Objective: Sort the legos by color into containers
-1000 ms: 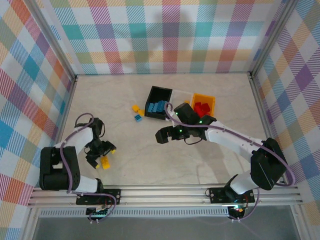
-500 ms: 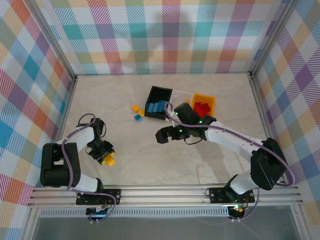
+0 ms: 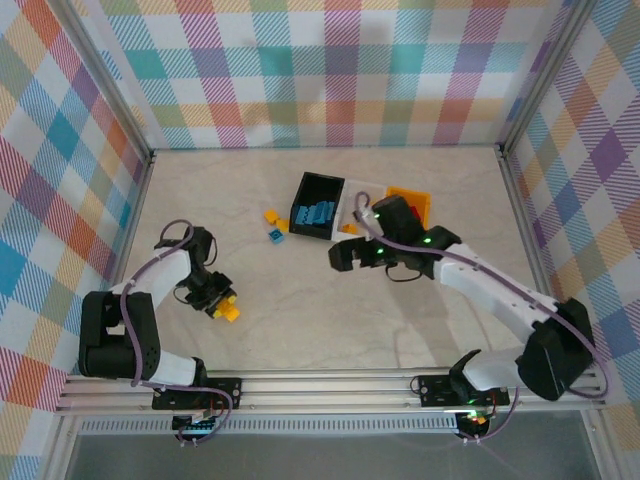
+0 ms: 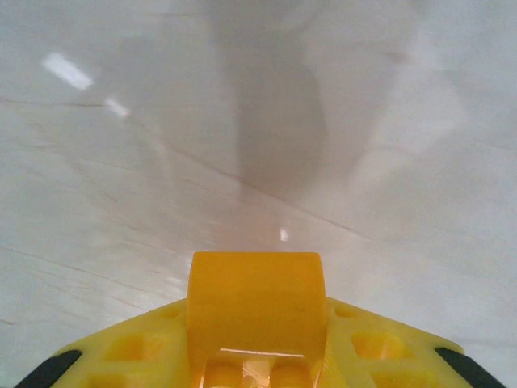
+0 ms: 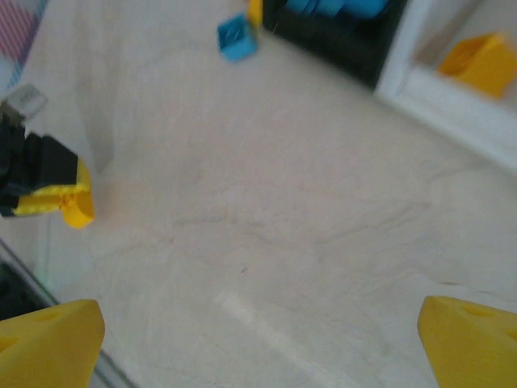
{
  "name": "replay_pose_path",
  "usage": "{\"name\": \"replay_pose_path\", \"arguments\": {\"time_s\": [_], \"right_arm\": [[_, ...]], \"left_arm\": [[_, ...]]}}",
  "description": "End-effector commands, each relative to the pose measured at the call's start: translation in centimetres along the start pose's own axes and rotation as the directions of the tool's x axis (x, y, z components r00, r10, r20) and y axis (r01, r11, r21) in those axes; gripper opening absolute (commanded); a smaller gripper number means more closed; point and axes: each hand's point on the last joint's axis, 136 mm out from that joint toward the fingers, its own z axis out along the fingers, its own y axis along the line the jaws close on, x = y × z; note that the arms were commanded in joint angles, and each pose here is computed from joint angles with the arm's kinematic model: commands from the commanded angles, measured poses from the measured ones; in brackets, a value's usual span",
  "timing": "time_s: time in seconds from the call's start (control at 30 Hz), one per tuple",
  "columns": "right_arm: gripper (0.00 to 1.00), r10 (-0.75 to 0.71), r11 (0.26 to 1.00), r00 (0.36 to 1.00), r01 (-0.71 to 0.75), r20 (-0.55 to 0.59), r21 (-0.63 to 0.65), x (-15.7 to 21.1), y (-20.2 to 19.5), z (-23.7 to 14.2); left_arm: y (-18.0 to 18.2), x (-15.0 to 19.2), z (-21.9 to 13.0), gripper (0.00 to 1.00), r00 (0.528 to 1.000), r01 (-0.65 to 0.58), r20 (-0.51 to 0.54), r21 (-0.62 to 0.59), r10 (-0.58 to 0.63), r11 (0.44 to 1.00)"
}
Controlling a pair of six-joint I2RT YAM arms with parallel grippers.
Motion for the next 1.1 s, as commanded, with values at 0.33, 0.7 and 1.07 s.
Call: {"name": "replay_pose_path", "arguments": {"time_s": [0.33, 0.7, 1.07], "right_arm": [[1.00, 0.089, 0.986, 0.954, -0.125, 0.288, 0.108, -3.5, -4.1, -9.5], [1.00, 0.128, 0.982, 0.945, -0.162, 0.301, 0.092, -2.5, -3.8, -11.0], [1.00, 0.145, 0.978, 0.947, -0.182, 0.286, 0.107, -1.2, -4.3, -11.0]], "left_arm": [[-29.9, 3.1, -7.4, 0.36, 0.925, -0.380, 0.131, 0.369, 0.358, 0.848], [-42.8, 5.0, -2.3, 0.36, 0.832, -0.550, 0.214, 0.438, 0.512, 0.711], [-44.6, 6.7, -2.1, 0.63, 0.810, -0.575, 0.223, 0.481, 0.542, 0.662]]}}
